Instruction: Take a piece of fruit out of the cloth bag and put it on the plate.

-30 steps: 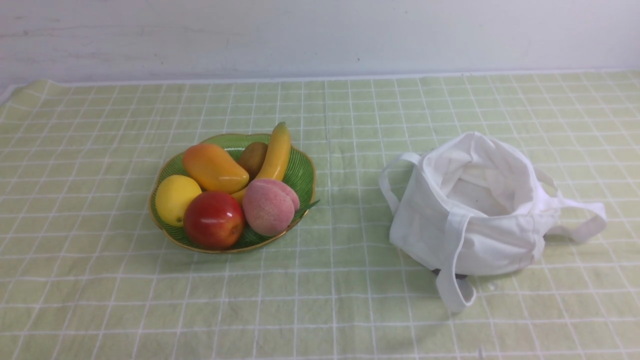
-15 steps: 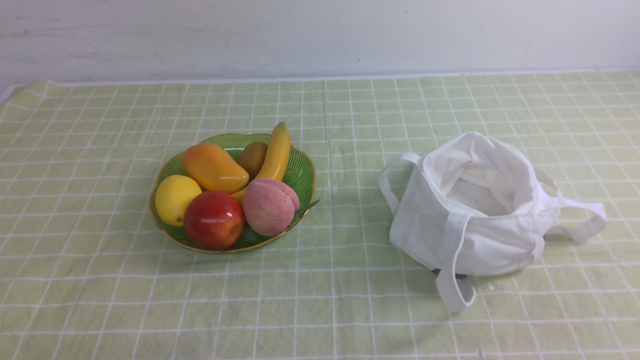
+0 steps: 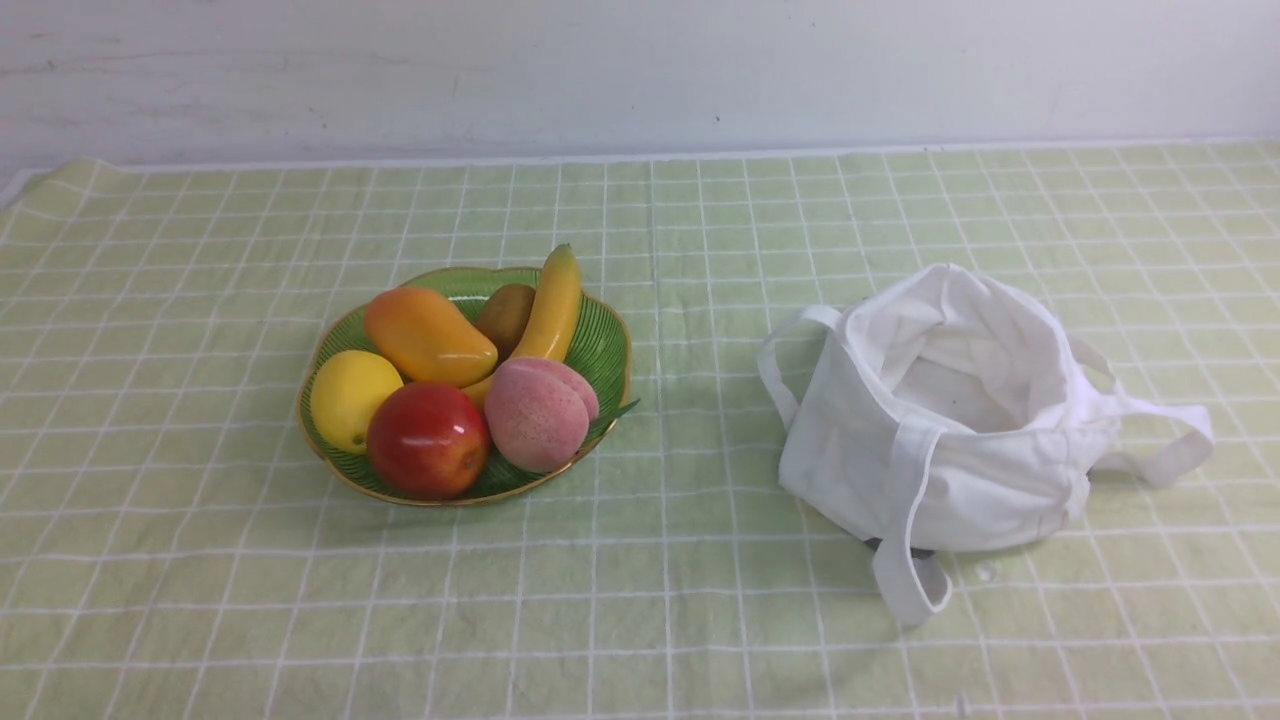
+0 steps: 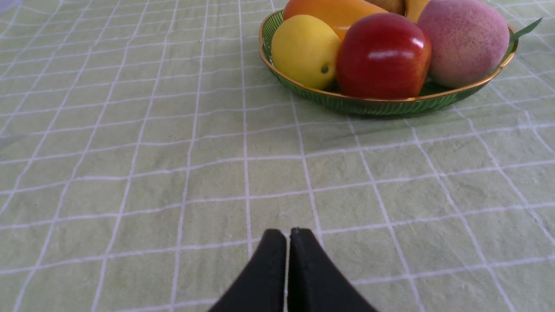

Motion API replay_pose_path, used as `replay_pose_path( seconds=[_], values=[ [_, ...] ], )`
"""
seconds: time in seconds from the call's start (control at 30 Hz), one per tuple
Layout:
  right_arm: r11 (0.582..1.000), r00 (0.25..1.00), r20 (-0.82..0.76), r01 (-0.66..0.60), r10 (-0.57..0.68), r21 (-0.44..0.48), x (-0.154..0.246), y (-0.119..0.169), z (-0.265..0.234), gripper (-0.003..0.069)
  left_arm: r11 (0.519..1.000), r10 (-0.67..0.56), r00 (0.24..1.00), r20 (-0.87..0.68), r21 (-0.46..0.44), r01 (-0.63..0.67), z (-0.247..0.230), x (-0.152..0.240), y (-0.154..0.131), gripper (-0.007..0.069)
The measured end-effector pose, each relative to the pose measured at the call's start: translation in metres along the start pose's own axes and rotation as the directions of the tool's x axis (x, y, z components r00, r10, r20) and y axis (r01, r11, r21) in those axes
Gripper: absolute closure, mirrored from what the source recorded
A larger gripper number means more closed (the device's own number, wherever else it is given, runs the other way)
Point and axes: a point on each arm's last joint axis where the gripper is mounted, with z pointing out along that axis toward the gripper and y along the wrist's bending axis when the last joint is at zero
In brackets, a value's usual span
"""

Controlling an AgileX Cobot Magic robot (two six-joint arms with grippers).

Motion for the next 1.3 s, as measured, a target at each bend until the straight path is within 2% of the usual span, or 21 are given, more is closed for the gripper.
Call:
replay_pose_path(
  seconds=[1.3],
  values=[
    [1.000, 1.000, -0.011, -0.029, 0.029, 0.000, 0.0003, 0.0002, -0.0003, 0.0669, 1.000, 0.000, 1.000, 0.000, 0.000, 0.000, 0.0000, 0.0000, 0.0000, 0.0633]
  ],
)
